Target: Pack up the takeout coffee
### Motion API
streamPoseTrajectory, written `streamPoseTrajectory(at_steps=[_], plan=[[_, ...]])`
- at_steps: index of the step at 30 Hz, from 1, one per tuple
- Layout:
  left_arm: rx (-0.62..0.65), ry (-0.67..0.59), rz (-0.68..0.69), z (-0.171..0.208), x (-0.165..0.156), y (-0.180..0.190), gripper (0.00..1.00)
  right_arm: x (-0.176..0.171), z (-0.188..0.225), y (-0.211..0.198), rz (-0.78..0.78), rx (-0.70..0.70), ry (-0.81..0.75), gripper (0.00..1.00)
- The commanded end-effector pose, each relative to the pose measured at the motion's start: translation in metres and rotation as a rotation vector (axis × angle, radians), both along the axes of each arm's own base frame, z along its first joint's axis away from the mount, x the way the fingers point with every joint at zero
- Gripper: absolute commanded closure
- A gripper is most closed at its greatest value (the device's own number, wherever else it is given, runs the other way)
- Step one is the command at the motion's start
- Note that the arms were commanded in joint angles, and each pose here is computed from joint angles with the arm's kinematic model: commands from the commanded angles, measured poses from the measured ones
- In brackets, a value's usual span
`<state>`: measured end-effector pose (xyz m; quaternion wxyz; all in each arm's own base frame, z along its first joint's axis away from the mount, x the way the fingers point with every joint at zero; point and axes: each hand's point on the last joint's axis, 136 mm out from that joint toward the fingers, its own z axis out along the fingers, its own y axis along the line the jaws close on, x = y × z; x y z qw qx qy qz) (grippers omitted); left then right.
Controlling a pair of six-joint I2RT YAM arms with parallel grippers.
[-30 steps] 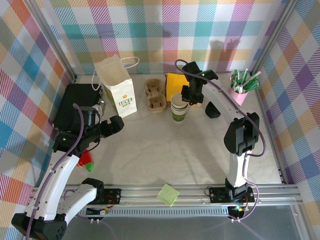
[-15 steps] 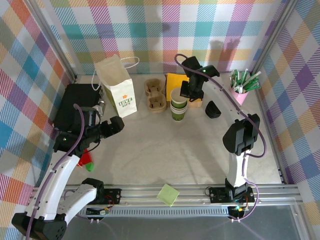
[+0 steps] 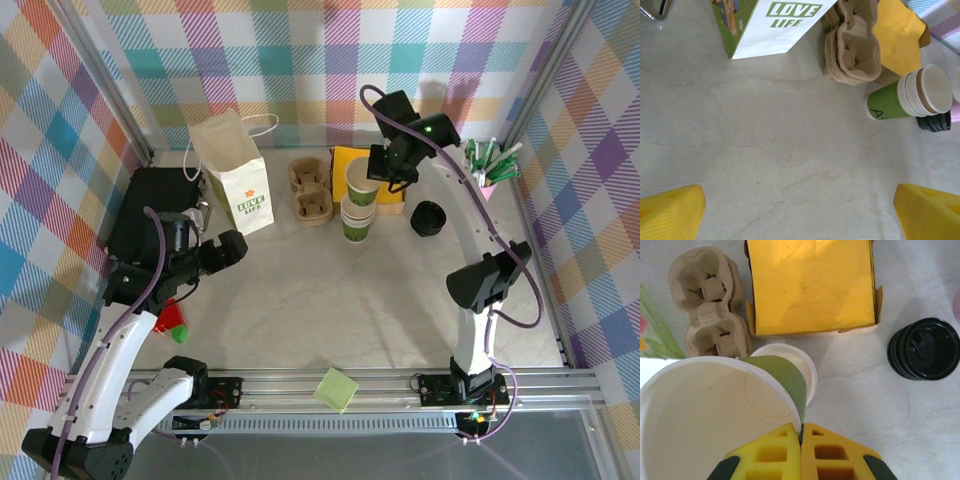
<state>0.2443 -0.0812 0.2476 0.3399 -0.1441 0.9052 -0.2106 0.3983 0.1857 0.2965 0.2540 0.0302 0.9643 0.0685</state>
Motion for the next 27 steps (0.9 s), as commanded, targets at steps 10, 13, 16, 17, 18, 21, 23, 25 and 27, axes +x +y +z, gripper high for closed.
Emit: streamPoseTrajectory(at_steps=[10, 13, 16, 17, 18, 21, 23, 25, 27], plan=[[-0.043, -0.077, -0.042, 0.025, -0.013, -0.006, 0.04, -0.096, 0.019, 0.031, 0.234, -0.014, -0.018, 0.98], [-0.054, -0.087, -0.039, 0.024, -0.016, -0.006, 0.04, -0.116, -0.001, 0.051, 0.293, 0.021, -0.011, 0.96], [-0.065, -0.098, -0.036, 0.021, -0.017, -0.006, 0.04, -0.127, -0.023, 0.066, 0.324, 0.075, -0.013, 0.97], [-0.067, -0.101, -0.037, 0.020, -0.018, -0.006, 0.04, -0.130, -0.032, 0.071, 0.333, 0.092, -0.012, 0.97], [-0.068, -0.103, -0.037, 0.018, -0.018, -0.006, 0.04, -0.134, -0.040, 0.073, 0.332, 0.099, -0.006, 0.97], [-0.061, -0.100, -0.032, 0.013, -0.020, -0.004, 0.04, -0.140, -0.063, 0.075, 0.317, 0.097, 0.011, 0.97], [-0.060, -0.094, -0.029, 0.007, -0.021, -0.004, 0.04, -0.143, -0.078, 0.077, 0.302, 0.102, 0.033, 0.97], [-0.064, -0.091, -0.025, 0.004, -0.022, -0.004, 0.04, -0.145, -0.092, 0.078, 0.289, 0.100, 0.057, 0.97], [-0.066, -0.086, -0.023, 0.000, -0.022, -0.004, 0.04, -0.146, -0.105, 0.077, 0.274, 0.093, 0.080, 0.97]])
